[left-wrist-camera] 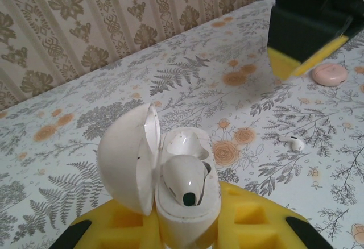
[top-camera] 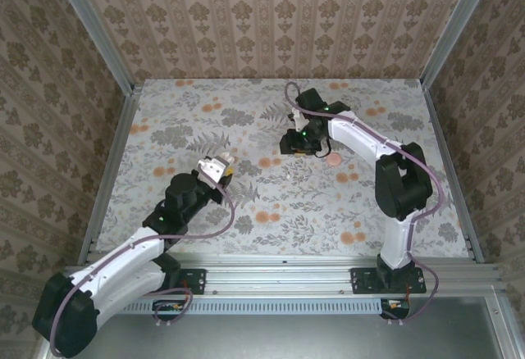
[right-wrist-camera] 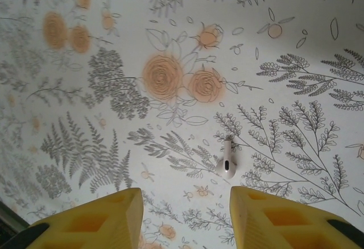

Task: Insert wireless bluetooth earbuds into charging case

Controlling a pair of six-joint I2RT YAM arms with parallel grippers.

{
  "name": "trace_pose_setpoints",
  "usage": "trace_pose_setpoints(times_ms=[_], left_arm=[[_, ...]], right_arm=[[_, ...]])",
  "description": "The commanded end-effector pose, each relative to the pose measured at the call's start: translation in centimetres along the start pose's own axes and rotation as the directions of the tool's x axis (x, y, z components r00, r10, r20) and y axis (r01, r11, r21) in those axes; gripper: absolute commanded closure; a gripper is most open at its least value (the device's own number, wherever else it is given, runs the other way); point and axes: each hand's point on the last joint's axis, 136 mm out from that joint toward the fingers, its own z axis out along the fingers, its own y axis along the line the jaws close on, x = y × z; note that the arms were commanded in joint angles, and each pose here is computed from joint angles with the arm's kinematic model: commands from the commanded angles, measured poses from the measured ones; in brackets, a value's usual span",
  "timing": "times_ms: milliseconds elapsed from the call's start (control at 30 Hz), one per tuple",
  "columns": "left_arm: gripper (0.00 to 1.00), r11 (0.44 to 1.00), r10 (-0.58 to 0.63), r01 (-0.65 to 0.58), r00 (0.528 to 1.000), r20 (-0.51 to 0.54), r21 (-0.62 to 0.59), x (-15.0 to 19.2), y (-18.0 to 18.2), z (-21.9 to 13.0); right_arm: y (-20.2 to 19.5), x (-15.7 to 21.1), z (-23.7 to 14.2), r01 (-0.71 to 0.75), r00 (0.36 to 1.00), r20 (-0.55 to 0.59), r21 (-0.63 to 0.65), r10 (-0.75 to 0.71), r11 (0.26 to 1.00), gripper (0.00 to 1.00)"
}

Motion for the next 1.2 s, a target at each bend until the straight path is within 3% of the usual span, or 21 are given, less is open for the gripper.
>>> trace_pose_setpoints(times_ms=[0,567,1167], left_arm=[[0.96,1.000,0.012,-0.012,1.000,-0.008,-0.018,0.4,0.5,-0.7],[0.96,0.999,0.018,-0.017,0.999,0.038,-0.030,-0.2,0.9,-1.7],[0.96,0.999,0.018,-0.017,0.999,0.045,-0.028,0.0,0.9,-1.8]], right_arm=[[-0.6,0.4,1.2,-0.056,0.997,-0.049,0.055,0.058,0.997,0.54],[-1.9,1.7,6.7,-0.066,0.977,-0.194,0.110,0.086,0.992,0.55],[-1.9,3.7,8.2,-0.071,0.960,-0.264,0.098,0.095,0.993,0.55]])
